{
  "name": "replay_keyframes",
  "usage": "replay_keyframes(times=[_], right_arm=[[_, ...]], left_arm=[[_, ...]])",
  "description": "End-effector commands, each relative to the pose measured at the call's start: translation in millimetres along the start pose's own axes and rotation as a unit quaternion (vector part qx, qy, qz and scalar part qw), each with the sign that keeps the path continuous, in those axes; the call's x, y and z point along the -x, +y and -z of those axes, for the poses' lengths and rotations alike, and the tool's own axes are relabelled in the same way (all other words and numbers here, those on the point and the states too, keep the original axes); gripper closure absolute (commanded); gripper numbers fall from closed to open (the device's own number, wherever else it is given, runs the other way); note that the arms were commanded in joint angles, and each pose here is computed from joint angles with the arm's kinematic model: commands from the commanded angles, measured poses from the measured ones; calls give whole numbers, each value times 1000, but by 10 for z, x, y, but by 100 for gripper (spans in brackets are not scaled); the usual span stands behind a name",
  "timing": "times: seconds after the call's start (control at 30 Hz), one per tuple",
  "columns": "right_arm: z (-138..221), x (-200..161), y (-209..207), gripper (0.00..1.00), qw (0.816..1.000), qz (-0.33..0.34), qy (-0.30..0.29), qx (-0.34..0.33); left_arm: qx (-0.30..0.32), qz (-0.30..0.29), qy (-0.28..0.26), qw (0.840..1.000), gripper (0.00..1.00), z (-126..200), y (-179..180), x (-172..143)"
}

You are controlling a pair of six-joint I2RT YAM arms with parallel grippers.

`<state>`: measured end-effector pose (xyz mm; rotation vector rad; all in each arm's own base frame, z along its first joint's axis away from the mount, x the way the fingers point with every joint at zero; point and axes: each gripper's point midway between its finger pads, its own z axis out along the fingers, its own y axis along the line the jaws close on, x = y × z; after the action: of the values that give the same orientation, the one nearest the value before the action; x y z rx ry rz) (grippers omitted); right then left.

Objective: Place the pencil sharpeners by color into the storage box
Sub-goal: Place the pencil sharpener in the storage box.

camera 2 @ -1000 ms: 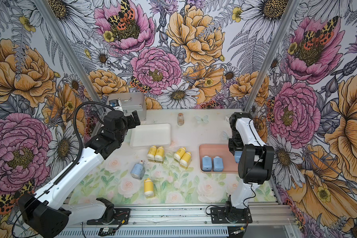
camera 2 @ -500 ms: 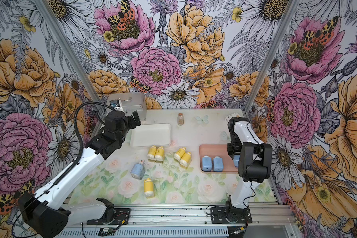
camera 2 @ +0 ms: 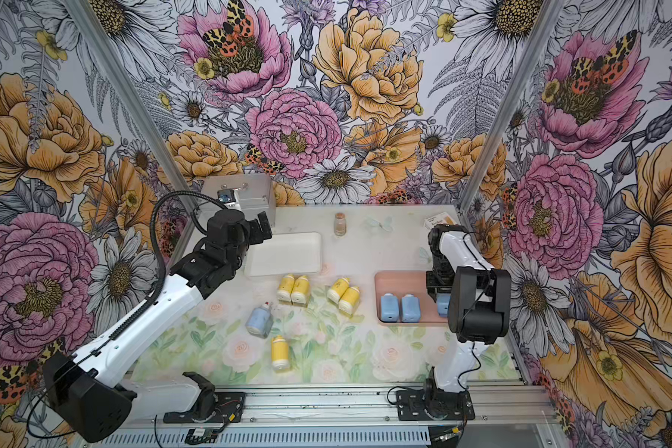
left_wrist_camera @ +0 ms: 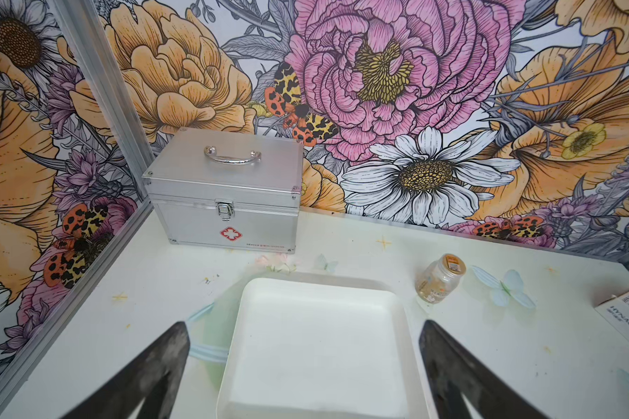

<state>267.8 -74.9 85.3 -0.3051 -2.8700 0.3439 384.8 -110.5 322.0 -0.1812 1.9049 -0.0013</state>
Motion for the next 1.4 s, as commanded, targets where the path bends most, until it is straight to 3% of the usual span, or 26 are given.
replay_keyframes(times=[0.0, 0.73, 1.37], right_arm=[[-51, 24, -38, 57, 1000, 4, 2, -9], [-142, -3, -172, 51, 999, -6, 17, -30], [-154, -15, -247, 35, 998, -9, 21, -54]], left_arm=[[6, 9, -15, 1000, 1, 52, -8, 149], [6, 4, -13, 1000, 1, 49, -64, 136], [3, 1, -10, 1000, 1, 18, -104, 120]])
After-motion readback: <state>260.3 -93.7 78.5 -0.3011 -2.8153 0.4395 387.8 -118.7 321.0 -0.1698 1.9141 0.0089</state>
